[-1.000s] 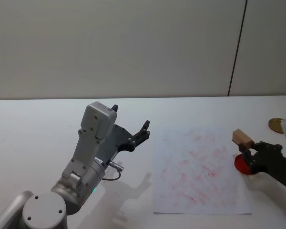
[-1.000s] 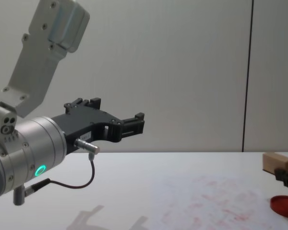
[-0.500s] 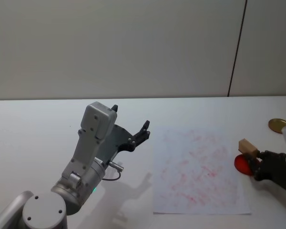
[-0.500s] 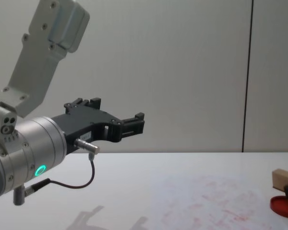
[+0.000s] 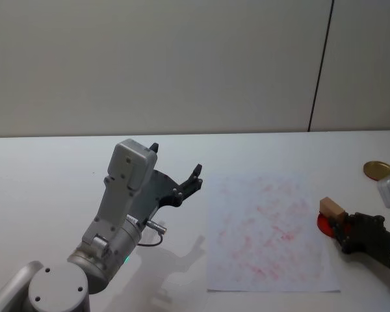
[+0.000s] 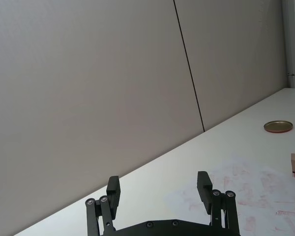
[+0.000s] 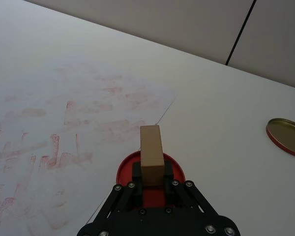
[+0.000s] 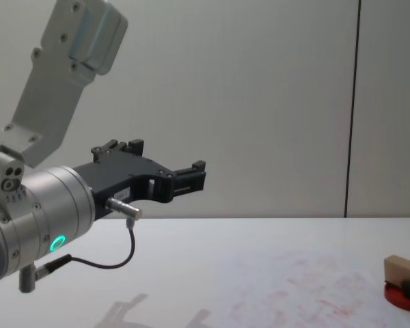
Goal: Use the one hand to pick up the stamp and affix it onto the A4 paper.
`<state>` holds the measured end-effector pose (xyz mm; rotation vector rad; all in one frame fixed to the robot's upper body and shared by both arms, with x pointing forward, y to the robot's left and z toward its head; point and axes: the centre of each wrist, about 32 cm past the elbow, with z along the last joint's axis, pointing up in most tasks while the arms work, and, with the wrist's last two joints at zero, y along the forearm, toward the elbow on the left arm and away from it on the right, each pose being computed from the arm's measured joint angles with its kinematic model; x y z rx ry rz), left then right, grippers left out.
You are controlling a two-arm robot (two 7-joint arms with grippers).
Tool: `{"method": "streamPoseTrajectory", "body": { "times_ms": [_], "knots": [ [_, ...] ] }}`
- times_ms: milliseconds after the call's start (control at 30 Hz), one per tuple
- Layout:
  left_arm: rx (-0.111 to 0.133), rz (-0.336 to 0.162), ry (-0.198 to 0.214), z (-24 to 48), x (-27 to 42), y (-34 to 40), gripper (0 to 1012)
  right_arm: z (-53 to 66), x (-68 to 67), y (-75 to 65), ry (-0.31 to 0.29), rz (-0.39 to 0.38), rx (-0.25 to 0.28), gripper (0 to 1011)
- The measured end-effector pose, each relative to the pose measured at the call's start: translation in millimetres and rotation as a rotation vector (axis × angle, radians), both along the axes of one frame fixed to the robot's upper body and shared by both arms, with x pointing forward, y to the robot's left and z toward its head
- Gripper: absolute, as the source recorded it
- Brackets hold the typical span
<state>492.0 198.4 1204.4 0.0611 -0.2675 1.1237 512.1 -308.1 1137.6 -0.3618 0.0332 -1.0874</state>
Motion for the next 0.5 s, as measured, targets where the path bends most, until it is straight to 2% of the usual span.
{"method": "streamPoseTrajectory", "body": {
  "times_ms": [333,467,500],
  "knots": [
    [0.000,0.000,0.000,0.0,0.0,0.0,993,-2.9,-5.2,1.7,0.012,0.000,-0.004,221],
    [0.000,0.000,0.000,0.0,0.0,0.0,993,-3.2,-6.5,1.9,0.013,-0.005,-0.008,296],
    [0.000,0.000,0.000,0.0,0.0,0.0,993,-3.2,-6.9,1.9,0.013,-0.007,-0.009,355]
  ]
}}
